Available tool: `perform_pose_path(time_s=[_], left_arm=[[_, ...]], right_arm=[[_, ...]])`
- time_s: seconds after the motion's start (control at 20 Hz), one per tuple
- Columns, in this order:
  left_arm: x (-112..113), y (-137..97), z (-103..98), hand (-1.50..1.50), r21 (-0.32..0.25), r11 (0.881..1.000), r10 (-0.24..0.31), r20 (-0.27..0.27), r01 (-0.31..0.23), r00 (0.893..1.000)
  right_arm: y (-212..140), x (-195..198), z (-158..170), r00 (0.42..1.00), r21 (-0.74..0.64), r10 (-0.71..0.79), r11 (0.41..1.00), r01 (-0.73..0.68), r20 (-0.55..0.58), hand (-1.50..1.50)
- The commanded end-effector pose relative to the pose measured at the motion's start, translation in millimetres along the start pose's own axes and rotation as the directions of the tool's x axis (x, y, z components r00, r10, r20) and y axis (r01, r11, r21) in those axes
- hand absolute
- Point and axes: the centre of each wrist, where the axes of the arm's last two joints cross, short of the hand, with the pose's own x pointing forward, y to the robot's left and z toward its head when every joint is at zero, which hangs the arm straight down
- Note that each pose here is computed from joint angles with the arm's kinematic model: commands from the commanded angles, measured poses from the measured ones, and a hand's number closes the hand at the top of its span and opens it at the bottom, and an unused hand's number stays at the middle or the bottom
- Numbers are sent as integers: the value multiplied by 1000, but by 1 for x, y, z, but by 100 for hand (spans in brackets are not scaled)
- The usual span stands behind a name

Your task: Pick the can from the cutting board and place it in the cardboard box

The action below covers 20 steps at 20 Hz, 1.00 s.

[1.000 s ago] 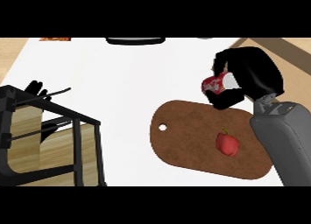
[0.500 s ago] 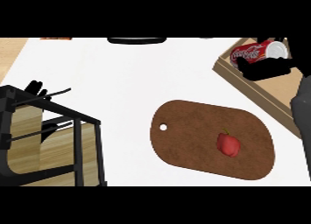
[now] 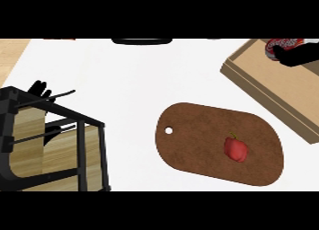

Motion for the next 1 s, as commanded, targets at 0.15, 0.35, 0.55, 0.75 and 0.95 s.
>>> perform_pose_path(time_s=[0.15, 0.35, 0.55, 0.75, 0.95], left_arm=[[-24, 1, -2, 0, 22, 999, 27, -65, -25, 998], [-12, 2, -7, 0, 47, 998, 51, -55, -49, 997], [-25, 11, 1, 0, 18, 1000, 9, -49, -9, 999], [-21, 1, -6, 0, 42, 998, 38, -58, -35, 998], [-22, 3, -13, 0, 34, 999, 38, -44, -37, 998]], right_arm=[[18, -37, -29, 1000, -16, -14, 1000, 15, 16, 150], [40, -53, -37, 1000, 9, -31, 999, 31, 6, 150], [80, -66, -34, 999, 68, -52, 996, 52, -1, 150], [81, -85, -36, 993, 215, -93, 971, 106, -69, 150], [122, -98, -22, 975, 277, -68, 952, 127, -213, -150]])
